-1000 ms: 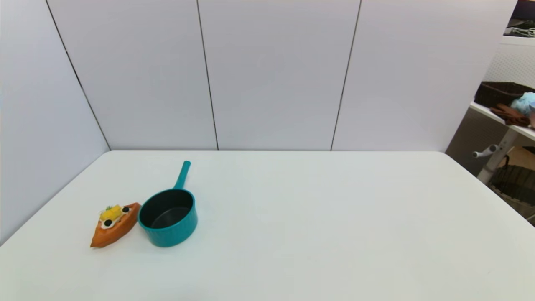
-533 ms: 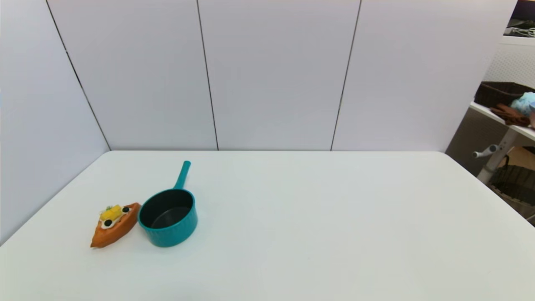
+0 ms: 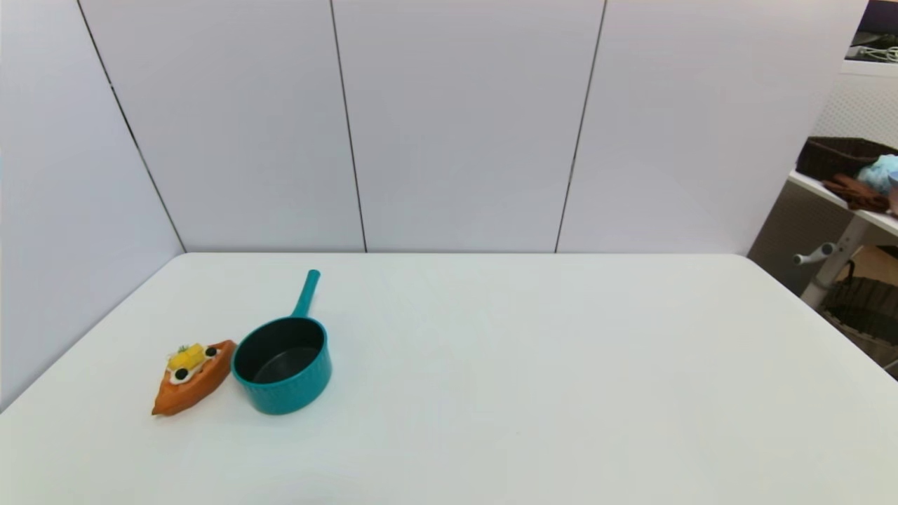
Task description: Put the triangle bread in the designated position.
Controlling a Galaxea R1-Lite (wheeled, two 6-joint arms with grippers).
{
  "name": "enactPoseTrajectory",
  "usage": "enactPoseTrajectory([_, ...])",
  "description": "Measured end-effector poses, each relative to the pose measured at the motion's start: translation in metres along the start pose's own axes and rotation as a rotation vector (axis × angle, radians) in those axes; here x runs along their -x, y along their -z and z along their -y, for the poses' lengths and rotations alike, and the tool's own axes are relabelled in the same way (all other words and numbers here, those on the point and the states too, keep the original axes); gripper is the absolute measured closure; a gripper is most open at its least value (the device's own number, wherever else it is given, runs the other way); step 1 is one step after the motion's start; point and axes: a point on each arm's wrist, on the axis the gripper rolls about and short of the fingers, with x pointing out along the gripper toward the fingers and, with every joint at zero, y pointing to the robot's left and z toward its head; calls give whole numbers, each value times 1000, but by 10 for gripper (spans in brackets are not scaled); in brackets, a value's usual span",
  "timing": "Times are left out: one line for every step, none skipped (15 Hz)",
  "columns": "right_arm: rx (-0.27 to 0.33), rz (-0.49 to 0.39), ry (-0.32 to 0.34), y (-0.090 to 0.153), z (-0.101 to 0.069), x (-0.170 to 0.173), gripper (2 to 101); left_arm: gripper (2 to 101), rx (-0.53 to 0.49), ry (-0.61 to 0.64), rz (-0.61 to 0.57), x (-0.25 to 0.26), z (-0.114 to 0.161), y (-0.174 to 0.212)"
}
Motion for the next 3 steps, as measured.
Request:
enactPoseTrajectory([0, 0, 0, 0, 0, 0, 50, 54, 0, 0, 0, 0, 0, 0])
enactPoseTrajectory([0, 0, 0, 0, 0, 0, 50, 54, -1, 0, 0, 0, 0, 0])
enactPoseTrajectory([0, 0, 0, 0, 0, 0, 50, 54, 0, 0, 0, 0, 0, 0])
